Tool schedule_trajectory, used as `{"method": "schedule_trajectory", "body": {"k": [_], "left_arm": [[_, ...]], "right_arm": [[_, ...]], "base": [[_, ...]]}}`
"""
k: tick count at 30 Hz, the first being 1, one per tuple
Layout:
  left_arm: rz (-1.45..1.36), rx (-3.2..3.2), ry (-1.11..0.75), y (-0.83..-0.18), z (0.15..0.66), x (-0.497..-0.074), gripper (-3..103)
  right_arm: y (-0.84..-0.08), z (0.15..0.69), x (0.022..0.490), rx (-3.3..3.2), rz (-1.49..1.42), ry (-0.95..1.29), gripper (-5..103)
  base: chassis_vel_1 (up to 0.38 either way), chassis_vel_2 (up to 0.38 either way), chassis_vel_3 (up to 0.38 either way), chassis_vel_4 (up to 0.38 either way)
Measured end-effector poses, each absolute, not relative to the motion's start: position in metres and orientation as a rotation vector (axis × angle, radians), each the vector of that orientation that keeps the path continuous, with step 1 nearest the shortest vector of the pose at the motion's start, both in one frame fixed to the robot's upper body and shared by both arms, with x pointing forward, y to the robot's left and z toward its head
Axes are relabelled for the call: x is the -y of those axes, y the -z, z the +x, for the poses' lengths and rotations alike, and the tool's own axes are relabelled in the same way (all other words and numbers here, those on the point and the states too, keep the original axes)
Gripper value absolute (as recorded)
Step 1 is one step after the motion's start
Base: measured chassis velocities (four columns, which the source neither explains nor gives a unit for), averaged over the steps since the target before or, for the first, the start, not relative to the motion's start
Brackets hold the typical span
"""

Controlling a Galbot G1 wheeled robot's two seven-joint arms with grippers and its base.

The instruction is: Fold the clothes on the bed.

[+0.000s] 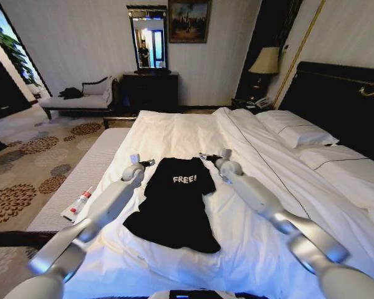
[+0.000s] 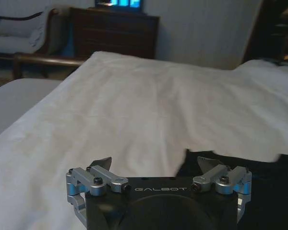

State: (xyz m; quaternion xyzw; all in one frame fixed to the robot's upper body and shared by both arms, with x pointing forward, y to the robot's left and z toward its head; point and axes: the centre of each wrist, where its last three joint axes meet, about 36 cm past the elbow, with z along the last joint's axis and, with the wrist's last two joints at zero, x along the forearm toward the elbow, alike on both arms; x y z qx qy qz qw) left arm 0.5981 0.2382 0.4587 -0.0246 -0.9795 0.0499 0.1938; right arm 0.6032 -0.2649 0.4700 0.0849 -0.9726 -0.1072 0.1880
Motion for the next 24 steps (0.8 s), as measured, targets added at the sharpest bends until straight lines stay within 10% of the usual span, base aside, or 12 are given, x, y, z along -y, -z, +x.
{"method": "schedule_trajectory", "body": {"k": [24], "left_arm": [[-0.072, 2.731, -0.068, -0.434, 0.393, -0.321, 100]], "right_arm": [[-0.44, 0.362, 0.305, 2.65, 0.098, 0.402, 100]], "base": [[0.0, 0.0, 0.0, 0.0]]}}
